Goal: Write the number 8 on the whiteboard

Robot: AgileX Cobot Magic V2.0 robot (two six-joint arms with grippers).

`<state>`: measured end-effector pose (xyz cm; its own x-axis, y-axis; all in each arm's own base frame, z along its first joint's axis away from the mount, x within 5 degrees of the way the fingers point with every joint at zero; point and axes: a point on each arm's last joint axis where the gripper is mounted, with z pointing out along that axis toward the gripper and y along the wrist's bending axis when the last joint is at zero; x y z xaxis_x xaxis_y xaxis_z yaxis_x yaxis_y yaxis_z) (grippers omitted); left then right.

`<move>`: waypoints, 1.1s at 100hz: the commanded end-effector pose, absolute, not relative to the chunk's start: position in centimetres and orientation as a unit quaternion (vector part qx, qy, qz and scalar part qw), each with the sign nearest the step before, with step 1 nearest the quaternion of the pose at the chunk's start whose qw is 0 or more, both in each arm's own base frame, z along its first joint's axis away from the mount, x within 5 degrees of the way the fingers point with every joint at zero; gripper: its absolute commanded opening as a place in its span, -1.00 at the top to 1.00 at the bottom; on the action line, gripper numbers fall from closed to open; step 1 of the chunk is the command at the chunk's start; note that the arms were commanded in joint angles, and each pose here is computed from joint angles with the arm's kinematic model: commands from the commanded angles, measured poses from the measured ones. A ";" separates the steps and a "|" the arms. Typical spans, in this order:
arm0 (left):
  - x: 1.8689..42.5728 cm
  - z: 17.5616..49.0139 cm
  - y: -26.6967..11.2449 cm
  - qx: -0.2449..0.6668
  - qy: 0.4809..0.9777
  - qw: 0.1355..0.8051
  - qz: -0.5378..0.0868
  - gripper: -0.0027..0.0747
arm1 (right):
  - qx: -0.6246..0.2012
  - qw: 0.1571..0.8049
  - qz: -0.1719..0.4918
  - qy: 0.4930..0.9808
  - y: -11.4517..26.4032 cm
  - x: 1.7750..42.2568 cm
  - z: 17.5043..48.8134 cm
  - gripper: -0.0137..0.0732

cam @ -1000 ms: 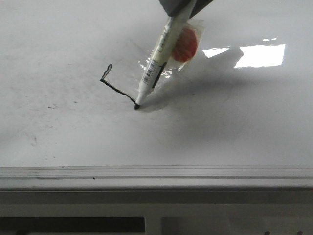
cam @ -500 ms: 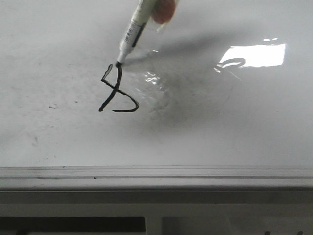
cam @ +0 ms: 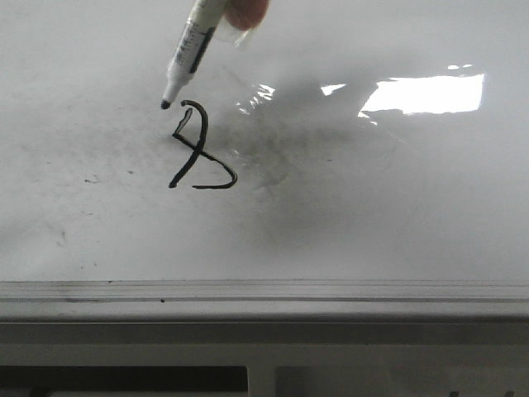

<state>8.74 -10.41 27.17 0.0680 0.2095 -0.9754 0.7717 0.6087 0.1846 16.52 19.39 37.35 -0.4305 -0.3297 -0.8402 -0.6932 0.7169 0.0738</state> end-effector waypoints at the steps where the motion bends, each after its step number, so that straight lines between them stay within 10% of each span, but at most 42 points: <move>1: 9.2 28.7 -11.4 0.366 0.607 0.658 -0.252 0.30 | -0.321 0.453 0.231 0.799 19.8 15.8 38.8 0.82; 68: 11.2 26.2 -15.2 0.428 0.581 0.643 -0.254 0.33 | -0.327 0.414 0.260 0.809 21.3 15.0 37.9 0.82; 94: 11.3 26.2 -15.1 0.420 0.587 0.642 -0.258 0.98 | -0.325 0.409 0.263 0.811 21.3 14.9 37.9 0.82; 110: 11.3 26.2 -15.1 0.396 0.606 0.629 -0.282 0.98 | -0.324 0.411 0.265 0.810 21.4 14.9 37.9 0.30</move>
